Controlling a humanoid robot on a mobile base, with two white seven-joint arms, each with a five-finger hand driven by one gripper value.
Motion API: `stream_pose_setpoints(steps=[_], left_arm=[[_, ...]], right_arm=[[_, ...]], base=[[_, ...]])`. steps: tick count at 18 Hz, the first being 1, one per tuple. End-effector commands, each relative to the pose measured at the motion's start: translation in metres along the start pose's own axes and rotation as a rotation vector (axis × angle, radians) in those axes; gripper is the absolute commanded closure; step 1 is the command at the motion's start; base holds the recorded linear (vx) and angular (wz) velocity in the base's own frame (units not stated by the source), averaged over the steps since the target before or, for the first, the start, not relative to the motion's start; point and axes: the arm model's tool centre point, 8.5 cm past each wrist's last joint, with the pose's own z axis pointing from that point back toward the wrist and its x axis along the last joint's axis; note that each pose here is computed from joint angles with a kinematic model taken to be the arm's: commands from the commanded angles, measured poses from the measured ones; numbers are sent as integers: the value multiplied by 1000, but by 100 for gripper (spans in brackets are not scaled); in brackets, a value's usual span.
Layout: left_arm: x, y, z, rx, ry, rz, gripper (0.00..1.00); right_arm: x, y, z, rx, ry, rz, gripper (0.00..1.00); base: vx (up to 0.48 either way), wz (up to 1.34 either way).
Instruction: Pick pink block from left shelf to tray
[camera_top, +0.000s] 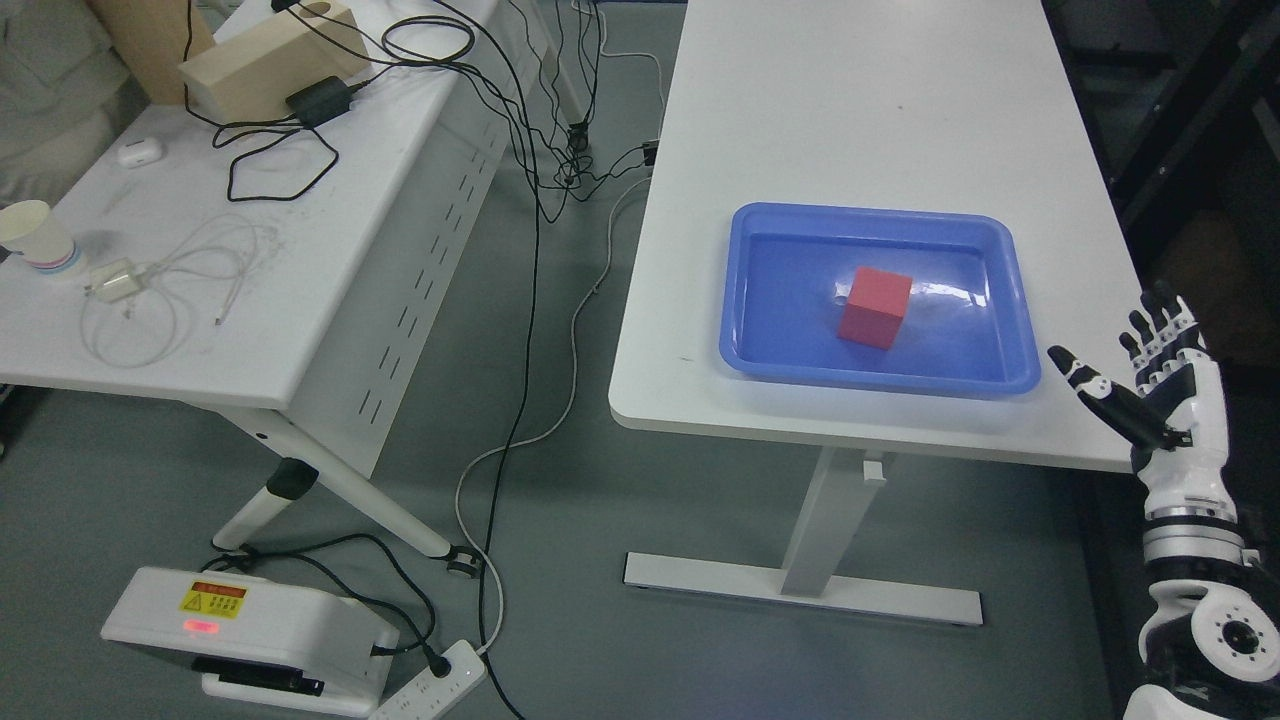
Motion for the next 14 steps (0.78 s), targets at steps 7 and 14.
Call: stream_pose_setpoints(steps=[7,14], left_arm=[[21,11,-1,16,-41,-5,0],[21,11,-1,16,-41,-5,0]], right_arm=[[0,30,-6,103,23,-14,0],[0,30,-6,106,24,-14,0]], base=[[-185,-262],[-160,33]])
